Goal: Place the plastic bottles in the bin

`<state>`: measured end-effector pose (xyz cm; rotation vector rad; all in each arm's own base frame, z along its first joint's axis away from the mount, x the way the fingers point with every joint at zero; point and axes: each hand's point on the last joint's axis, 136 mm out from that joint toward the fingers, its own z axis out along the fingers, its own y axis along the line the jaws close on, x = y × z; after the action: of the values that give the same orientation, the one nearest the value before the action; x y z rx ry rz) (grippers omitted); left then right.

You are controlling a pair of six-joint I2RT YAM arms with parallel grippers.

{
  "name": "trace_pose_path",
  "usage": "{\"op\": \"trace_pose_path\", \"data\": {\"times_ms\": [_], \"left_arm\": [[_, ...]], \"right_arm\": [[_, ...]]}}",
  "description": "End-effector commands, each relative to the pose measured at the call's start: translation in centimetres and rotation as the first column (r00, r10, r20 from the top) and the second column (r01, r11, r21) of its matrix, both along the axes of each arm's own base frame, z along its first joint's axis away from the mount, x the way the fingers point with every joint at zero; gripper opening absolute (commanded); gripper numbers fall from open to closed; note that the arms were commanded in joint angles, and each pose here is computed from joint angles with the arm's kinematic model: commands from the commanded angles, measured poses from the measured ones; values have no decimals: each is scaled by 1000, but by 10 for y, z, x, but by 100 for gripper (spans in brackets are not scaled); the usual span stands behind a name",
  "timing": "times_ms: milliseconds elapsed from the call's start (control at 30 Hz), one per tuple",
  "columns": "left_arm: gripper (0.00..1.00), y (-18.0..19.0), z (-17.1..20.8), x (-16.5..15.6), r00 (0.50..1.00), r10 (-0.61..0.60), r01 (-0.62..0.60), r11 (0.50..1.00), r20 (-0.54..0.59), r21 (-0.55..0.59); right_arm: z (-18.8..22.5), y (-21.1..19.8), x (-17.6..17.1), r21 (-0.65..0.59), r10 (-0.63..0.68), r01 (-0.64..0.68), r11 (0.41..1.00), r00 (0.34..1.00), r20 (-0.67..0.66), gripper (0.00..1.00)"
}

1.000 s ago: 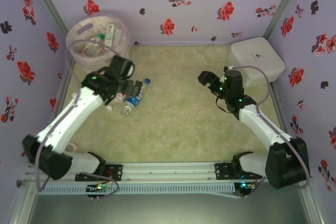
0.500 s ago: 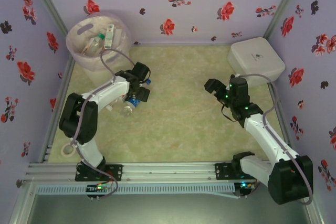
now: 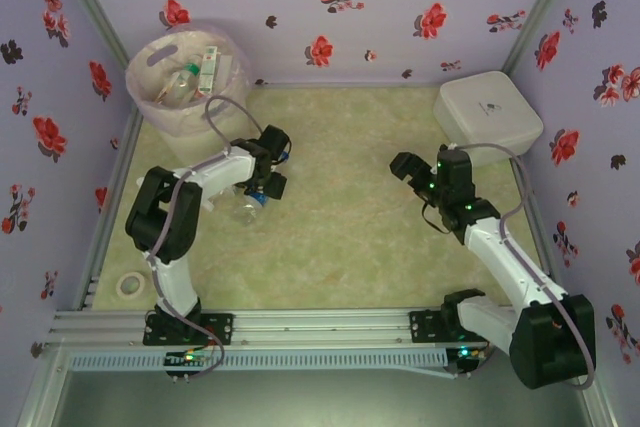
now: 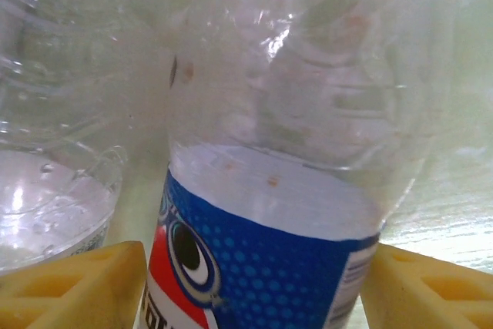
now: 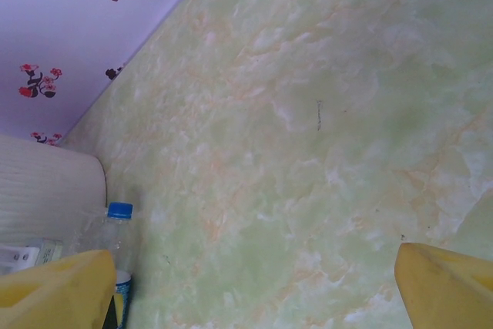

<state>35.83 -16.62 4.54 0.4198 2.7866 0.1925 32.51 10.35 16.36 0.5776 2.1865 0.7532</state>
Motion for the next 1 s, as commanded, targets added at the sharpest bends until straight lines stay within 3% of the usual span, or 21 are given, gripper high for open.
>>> {"op": "trace_pose_path", "data": {"times_ms": [0,300,500,733,833,967], "left_arm": [[67,0,-5,1,1000,23,-23,1000,-4,7],[52,-12,35,-5,999,-3,4,1000,35,-25],[52,-31,136,4,976,-74,102,986,204,-133],[52,-13,287,23,858,-60,178,966,510,-187],[49,15,342,33,786,2,158,967,619,-202],[42,70,387,52,702,125,56,972,701,-229]], "right_arm": [[-5,-1,5,25,-22,22,999,1000,5,94],[-5,-4,5,7,-27,27,1000,1000,5,95],[-7,-5,7,5,-34,34,999,999,3,96],[-4,-7,8,14,-54,54,998,998,17,94],[-3,-10,6,7,-65,64,998,998,24,93],[-3,-13,4,1,-71,71,997,997,29,93]]}}
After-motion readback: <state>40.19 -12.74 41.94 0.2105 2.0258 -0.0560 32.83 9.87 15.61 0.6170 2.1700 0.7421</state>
